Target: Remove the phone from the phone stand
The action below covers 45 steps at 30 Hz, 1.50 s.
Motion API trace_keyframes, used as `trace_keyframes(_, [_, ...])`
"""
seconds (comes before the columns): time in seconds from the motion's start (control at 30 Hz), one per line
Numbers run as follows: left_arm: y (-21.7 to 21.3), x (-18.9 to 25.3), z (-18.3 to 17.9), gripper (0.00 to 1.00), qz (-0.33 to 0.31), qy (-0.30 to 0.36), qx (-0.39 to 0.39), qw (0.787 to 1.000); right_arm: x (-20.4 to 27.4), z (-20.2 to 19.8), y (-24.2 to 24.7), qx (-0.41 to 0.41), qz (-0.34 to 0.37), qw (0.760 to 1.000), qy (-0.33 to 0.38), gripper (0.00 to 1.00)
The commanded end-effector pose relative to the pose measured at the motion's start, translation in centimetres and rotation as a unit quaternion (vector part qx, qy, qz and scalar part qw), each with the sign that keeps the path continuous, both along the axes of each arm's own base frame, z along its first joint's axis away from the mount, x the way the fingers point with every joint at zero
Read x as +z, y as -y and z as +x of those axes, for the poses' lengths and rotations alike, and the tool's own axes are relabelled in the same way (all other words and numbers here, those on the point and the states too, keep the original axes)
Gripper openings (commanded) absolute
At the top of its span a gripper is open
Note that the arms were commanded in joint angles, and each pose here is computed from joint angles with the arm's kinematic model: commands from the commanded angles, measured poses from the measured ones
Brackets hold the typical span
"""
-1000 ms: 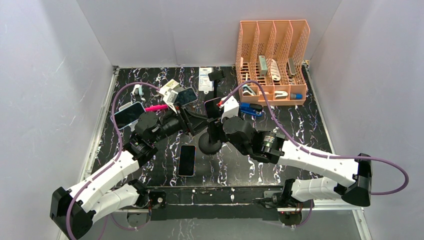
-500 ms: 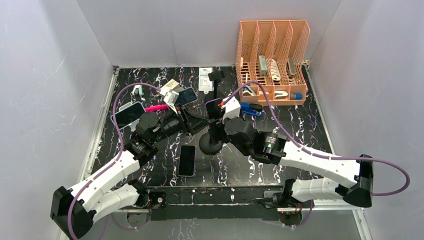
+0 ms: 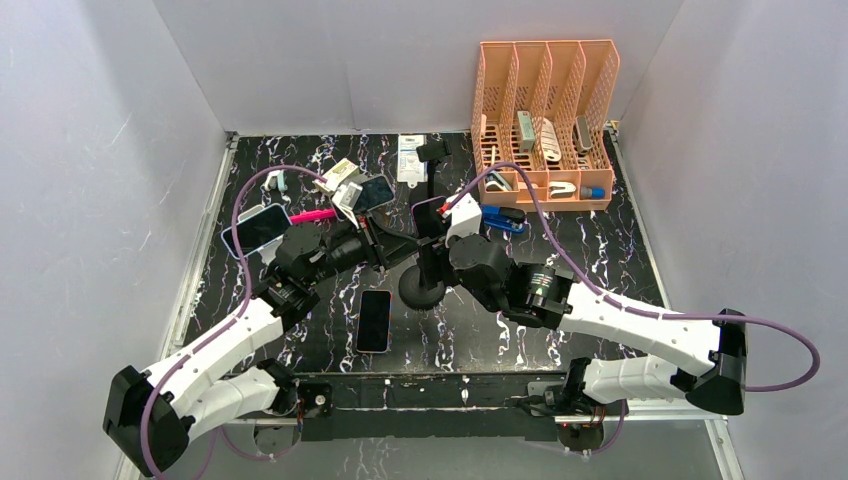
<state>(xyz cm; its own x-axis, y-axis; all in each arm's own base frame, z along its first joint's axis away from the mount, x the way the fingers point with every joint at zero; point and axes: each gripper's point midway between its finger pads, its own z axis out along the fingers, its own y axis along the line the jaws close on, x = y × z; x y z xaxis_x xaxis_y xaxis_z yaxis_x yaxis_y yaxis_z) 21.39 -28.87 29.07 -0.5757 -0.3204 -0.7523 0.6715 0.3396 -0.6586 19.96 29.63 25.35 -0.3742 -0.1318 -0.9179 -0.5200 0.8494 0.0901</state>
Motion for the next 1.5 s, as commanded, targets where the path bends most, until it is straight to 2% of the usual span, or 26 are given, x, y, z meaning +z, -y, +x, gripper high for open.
trace_keyframes(0.0, [-0.8,0.2,0.0,0.00,-0.012,0.010,0.014,1.000,2.3,1.2,1.4,-0.041,0.048,0.998,0.010,0.15])
trace_keyframes(0.07, [-1.6,-0.1,0.2,0.00,-0.028,0.005,0.027,0.999,1.6,2.0,2.7,-0.055,0.053,0.997,-0.004,0.01])
trace_keyframes(0.27, [-2.5,-0.7,1.0,0.00,-0.075,-0.022,0.027,0.997,0.4,2.3,3.8,-0.051,0.058,0.997,-0.027,0.01])
trace_keyframes(0.5, [-2.2,-0.9,1.4,0.00,-0.076,-0.025,0.022,0.997,0.4,1.8,3.6,-0.033,0.072,0.996,-0.032,0.01])
trace_keyframes(0.67, [-2.0,-0.9,1.5,0.00,-0.072,-0.027,0.020,0.997,2.8,-0.1,1.6,0.044,0.137,0.989,-0.027,0.01])
trace_keyframes(0.8, [-2.1,-1.4,2.0,0.00,-0.049,-0.026,0.031,0.998,5.5,-2.4,-0.1,0.124,0.187,0.974,-0.022,0.01])
trace_keyframes(0.97, [-2.0,-1.2,2.1,0.00,-0.034,-0.020,0.026,0.999,7.9,-4.5,-1.4,0.192,0.214,0.957,-0.032,0.01])
trace_keyframes(1.13, [-2.0,0.0,1.8,0.34,-0.041,-0.013,0.022,0.999,9.7,-5.7,-1.5,0.220,0.230,0.947,-0.031,0.01])
trace_keyframes(1.43, [-2.9,2.6,1.7,0.75,-0.049,0.000,0.045,0.998,12.1,-6.8,-0.9,0.245,0.238,0.940,-0.018,0.01])
trace_keyframes(1.47, [-3.2,2.9,1.7,0.78,-0.048,0.002,0.053,0.997,12.3,-6.8,-0.7,0.244,0.236,0.940,-0.015,0.01])
